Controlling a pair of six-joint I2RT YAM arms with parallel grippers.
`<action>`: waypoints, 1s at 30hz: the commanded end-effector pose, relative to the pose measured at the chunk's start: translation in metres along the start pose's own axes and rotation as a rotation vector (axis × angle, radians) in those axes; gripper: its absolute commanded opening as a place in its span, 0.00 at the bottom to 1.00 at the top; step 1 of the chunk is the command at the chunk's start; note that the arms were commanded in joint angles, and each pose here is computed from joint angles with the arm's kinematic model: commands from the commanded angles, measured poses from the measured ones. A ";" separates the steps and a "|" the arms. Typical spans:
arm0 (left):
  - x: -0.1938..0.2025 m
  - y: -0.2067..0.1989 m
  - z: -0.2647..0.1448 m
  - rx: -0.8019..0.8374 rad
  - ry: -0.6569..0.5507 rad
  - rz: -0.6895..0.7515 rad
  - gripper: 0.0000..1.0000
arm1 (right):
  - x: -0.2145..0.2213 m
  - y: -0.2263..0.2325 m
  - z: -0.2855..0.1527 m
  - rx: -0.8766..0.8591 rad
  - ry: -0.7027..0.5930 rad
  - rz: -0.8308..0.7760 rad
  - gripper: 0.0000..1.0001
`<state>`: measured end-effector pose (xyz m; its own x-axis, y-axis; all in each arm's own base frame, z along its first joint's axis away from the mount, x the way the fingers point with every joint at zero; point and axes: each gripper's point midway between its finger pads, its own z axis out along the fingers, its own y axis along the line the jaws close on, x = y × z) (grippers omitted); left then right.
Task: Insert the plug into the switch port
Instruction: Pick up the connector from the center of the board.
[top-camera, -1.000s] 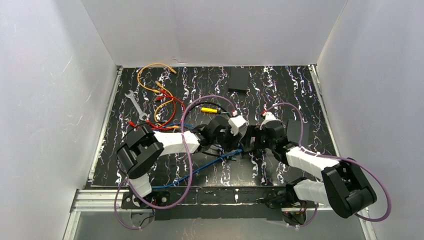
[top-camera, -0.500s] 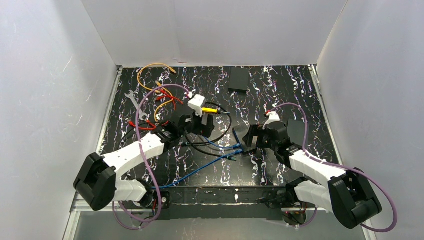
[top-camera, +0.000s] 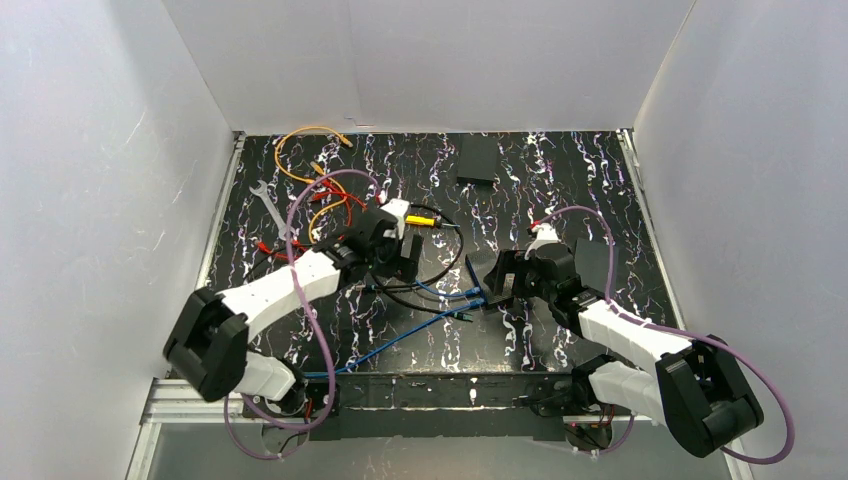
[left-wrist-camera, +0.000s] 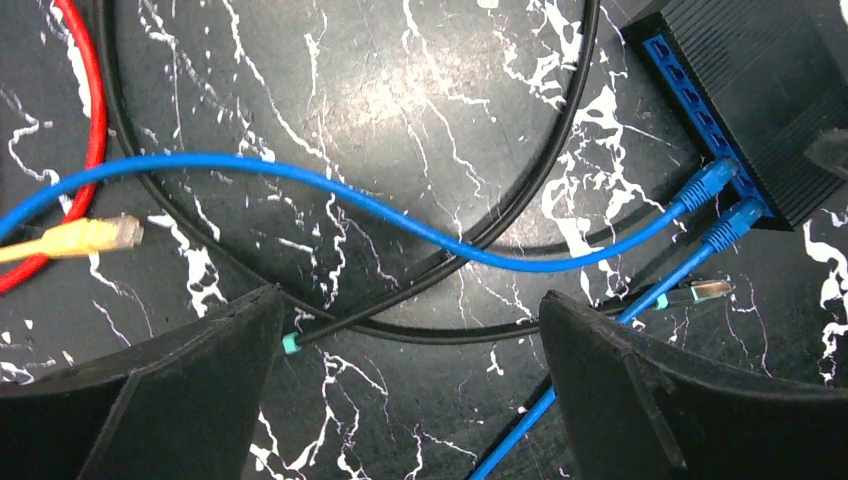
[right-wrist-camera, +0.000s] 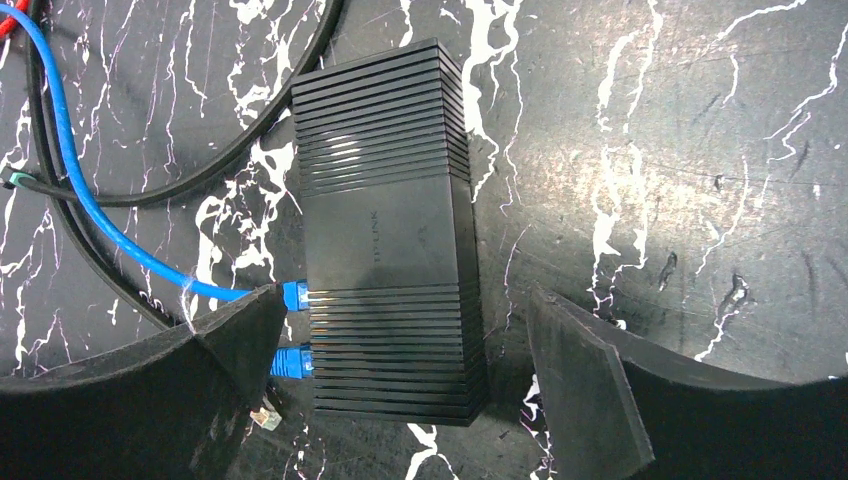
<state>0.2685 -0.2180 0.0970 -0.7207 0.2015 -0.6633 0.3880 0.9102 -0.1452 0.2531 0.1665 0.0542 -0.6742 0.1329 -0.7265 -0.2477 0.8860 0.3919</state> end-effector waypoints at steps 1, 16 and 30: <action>-0.017 -0.010 0.007 0.008 0.055 0.086 0.97 | 0.002 0.003 0.001 -0.020 0.001 0.005 0.99; -0.003 -0.042 0.064 -0.055 0.256 0.324 0.58 | 0.006 0.005 0.004 -0.036 0.024 0.007 0.99; 0.022 -0.046 0.089 -0.047 0.348 0.330 0.11 | 0.010 0.004 0.008 -0.032 0.041 0.009 0.98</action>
<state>0.2855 -0.2923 0.0213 -0.7135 0.5724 -0.4041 0.6078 0.7925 0.0495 0.2464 0.1717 0.0394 -0.7200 0.1077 -0.6855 -0.2557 0.8772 0.4064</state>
